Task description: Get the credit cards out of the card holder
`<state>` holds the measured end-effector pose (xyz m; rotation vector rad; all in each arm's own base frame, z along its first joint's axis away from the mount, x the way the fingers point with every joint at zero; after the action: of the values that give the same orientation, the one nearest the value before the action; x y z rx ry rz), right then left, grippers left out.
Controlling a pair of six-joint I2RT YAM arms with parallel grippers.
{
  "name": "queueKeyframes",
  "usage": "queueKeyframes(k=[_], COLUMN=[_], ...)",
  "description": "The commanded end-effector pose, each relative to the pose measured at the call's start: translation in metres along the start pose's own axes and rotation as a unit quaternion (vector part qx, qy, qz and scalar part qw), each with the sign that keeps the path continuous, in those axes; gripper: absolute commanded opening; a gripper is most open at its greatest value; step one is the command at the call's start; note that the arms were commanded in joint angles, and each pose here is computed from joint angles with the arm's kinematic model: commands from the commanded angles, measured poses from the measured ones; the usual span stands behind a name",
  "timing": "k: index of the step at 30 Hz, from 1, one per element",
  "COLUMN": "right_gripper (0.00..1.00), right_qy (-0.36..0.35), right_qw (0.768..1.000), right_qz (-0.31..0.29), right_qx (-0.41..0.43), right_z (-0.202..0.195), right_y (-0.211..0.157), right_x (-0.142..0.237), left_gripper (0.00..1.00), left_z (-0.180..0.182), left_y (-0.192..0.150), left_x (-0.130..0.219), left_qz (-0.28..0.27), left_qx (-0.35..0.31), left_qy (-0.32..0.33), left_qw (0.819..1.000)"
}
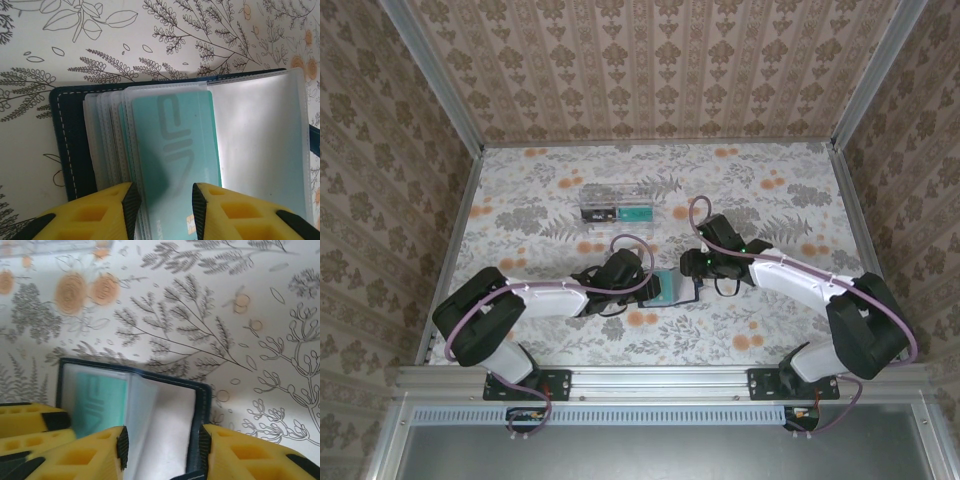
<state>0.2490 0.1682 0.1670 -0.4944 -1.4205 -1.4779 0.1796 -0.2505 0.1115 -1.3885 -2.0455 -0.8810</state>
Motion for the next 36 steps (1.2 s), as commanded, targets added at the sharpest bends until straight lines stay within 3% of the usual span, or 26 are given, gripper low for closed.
queueKeyframes(k=[1,14,25,36], right_gripper=[0.41,0.22,0.22,0.19], right_qy=[-0.024,0.071,0.096,0.133], right_qw=[0.999,0.997,0.992,0.984], right_qz=[-0.008,0.011,0.066,0.088], right_qx=[0.024,-0.007,-0.039,-0.079], right_z=[0.009,0.037,0.025,0.014], right_y=[0.009,0.031,-0.009,-0.025], right_x=[0.013,-0.016,-0.037,-0.049], left_gripper=[0.38,0.38,0.38,0.37], left_z=[0.002,0.002,0.003,0.005], left_y=[-0.002,-0.003,-0.003,-0.003], left_x=[-0.004,-0.005,-0.005,-0.005], left_qz=[0.004,0.005,0.004,0.004], left_qx=[-0.010,-0.011,-0.011,-0.010], left_qy=[0.019,0.020,0.023,0.030], left_qw=[1.000,1.000,1.000,1.000])
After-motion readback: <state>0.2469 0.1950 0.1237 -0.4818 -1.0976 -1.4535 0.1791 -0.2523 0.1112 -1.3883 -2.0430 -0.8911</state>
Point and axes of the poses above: each hand's point on the last joint's axis, 136 mm out from that joint toward the fingers, its own x axis back along the fingers, its own z axis along the line the jaws close on, y = z × x, the point moved 10 cm from there along x, back along the fingers, and after that the axes turned 14 degrees about x, right-handed, at the moved point
